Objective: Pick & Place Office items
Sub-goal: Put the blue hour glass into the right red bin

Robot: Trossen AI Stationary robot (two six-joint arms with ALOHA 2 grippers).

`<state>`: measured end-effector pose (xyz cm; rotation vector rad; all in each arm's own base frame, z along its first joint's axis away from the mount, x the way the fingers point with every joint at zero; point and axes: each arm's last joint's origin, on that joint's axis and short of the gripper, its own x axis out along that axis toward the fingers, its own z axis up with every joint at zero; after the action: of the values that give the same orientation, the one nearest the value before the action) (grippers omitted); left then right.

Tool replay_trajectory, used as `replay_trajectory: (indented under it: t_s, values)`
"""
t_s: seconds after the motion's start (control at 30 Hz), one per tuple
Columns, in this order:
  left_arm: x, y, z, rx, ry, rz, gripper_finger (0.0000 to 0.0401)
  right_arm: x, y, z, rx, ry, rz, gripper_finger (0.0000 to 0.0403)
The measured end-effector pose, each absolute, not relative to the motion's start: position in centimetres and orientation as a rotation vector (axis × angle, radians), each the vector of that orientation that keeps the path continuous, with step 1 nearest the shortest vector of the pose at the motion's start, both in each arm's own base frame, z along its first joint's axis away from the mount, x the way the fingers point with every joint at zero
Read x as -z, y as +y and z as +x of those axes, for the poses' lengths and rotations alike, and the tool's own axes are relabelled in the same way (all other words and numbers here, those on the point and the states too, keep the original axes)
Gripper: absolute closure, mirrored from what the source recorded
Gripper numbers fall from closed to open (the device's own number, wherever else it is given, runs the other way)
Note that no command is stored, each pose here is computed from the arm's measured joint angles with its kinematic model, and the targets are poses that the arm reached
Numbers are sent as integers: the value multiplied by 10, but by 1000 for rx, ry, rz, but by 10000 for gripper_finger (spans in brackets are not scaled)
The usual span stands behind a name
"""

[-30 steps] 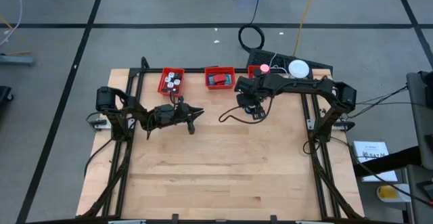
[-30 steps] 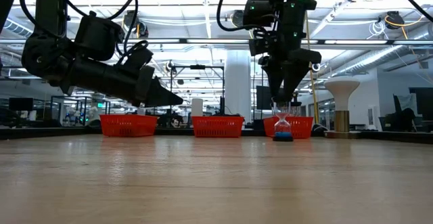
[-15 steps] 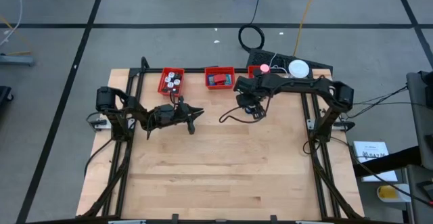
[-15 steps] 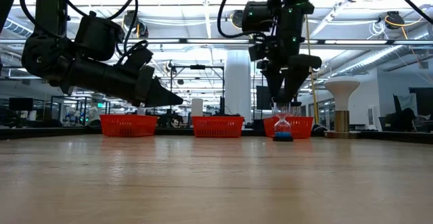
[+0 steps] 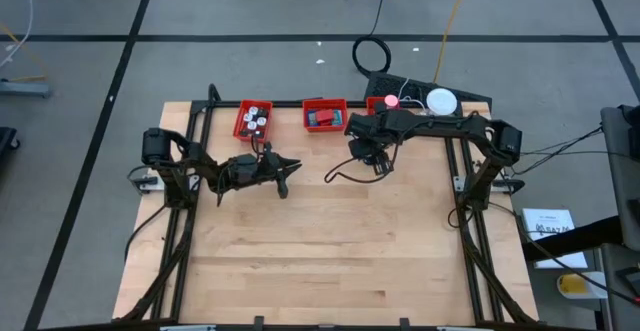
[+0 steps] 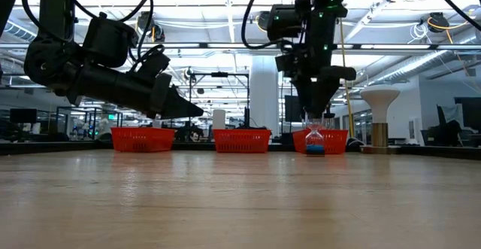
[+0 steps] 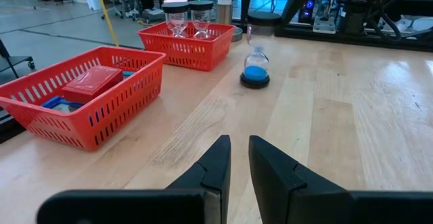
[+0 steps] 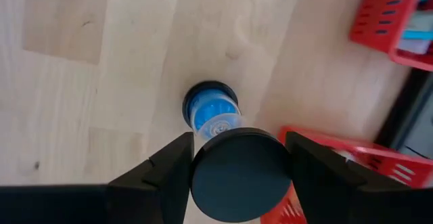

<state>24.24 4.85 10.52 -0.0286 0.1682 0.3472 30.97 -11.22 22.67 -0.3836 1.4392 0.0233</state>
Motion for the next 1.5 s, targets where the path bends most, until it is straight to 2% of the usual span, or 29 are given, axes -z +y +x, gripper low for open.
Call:
replay_trajectory:
  t_s: [0.47,1.0,1.23,1.5]
  values:
    - [-105,49,243,-347,167,-30,350,-285,-138,307,43,1410,-584,203]
    - [-105,49,243,-347,167,-30,350,-275,-181,293,89,1485,-557,203]
    - [-105,49,243,-347,168,-30,350,-259,-186,300,50,1519,-561,203]
    - [-105,49,242,-347,176,-28,350,-257,-187,300,45,1521,-561,200]
